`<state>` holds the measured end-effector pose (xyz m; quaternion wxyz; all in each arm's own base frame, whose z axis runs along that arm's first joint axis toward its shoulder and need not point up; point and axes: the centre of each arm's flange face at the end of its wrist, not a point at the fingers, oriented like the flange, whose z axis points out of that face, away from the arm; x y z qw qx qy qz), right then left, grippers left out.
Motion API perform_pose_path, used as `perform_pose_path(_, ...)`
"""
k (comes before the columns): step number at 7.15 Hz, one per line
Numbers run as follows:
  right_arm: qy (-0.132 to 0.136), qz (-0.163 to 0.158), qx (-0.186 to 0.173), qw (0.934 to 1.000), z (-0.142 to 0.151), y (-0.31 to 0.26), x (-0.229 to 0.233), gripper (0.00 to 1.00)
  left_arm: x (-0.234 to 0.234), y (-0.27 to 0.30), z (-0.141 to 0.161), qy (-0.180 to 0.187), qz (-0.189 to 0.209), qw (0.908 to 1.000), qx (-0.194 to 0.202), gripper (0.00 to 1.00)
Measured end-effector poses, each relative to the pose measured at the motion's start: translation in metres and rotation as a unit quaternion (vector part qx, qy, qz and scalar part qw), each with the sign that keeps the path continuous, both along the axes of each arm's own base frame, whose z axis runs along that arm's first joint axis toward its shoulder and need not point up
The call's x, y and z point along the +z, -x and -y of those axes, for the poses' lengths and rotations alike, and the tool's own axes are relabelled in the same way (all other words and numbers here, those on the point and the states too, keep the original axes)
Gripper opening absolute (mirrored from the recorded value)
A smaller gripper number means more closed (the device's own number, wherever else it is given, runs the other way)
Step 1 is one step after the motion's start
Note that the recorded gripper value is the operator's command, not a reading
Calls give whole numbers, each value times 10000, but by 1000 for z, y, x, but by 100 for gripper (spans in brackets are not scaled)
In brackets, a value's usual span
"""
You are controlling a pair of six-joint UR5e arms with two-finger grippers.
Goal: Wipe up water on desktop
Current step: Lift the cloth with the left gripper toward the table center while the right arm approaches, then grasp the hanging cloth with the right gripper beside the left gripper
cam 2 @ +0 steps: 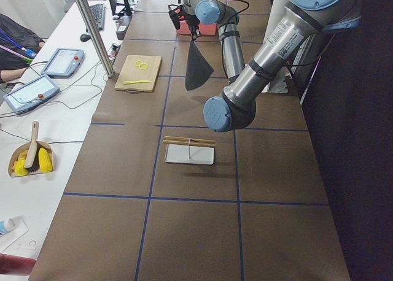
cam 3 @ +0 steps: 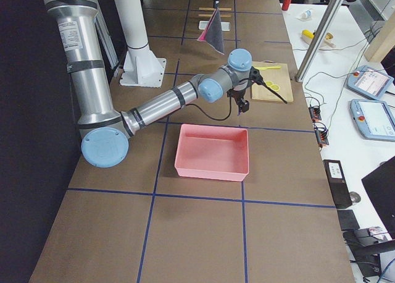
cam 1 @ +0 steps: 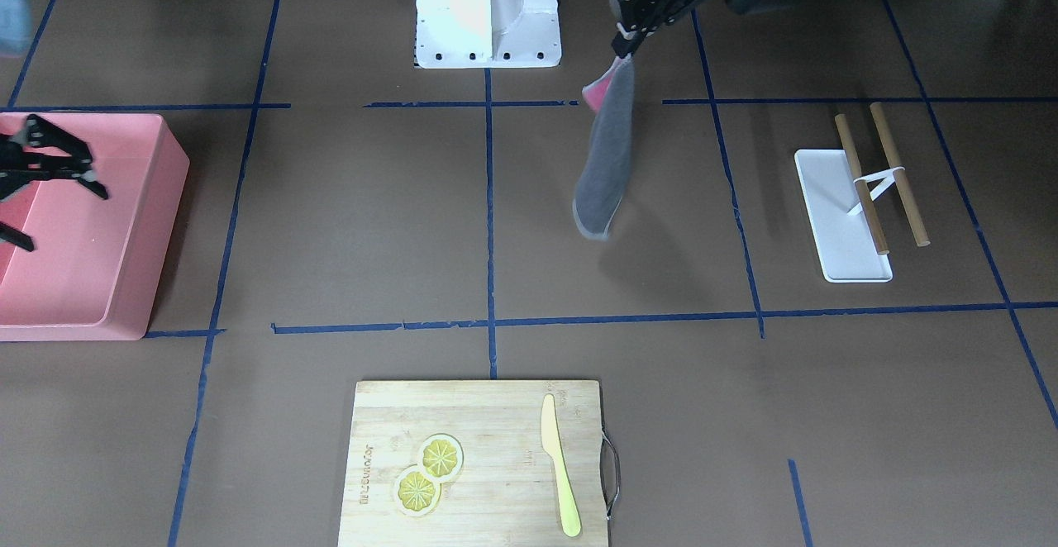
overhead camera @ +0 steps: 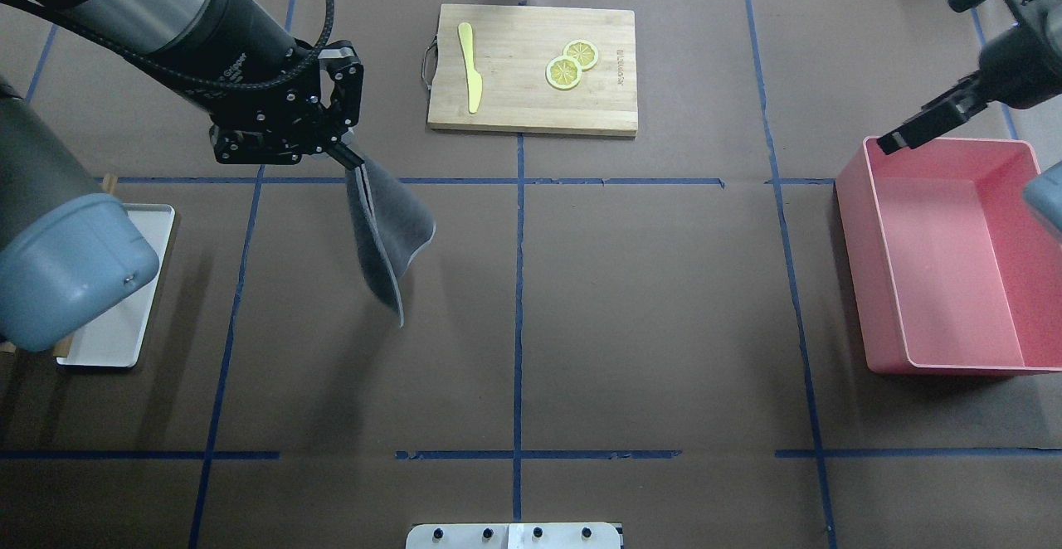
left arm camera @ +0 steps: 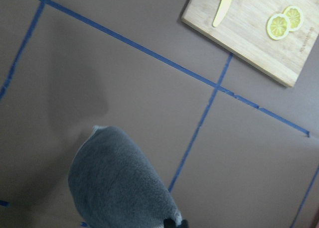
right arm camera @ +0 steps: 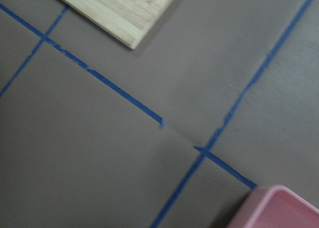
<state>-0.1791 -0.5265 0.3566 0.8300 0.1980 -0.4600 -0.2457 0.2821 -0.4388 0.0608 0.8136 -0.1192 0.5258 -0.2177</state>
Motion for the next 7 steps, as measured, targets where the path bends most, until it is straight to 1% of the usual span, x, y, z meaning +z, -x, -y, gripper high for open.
perform_pose_path(2,-339,251,-133,9990,-13,67,-65,99,-26,-15,0,451,-207,9986,-188,0)
perform_pose_path(3,-605,273,-200,9976,-23,102,-91,99,-38,-20,4,606,-307,9973,-288,0)
perform_pose_path(4,-926,261,-241,9951,-37,139,-116,99,-48,-28,9,747,-470,9952,-427,0)
perform_pose_path(6,-1530,352,-285,9872,-79,193,-157,99,-63,-46,8,944,-732,9909,-620,0)
perform_pose_path(7,-1831,503,-284,9814,-101,213,-170,99,-69,-53,4,1009,-797,9894,-680,0)
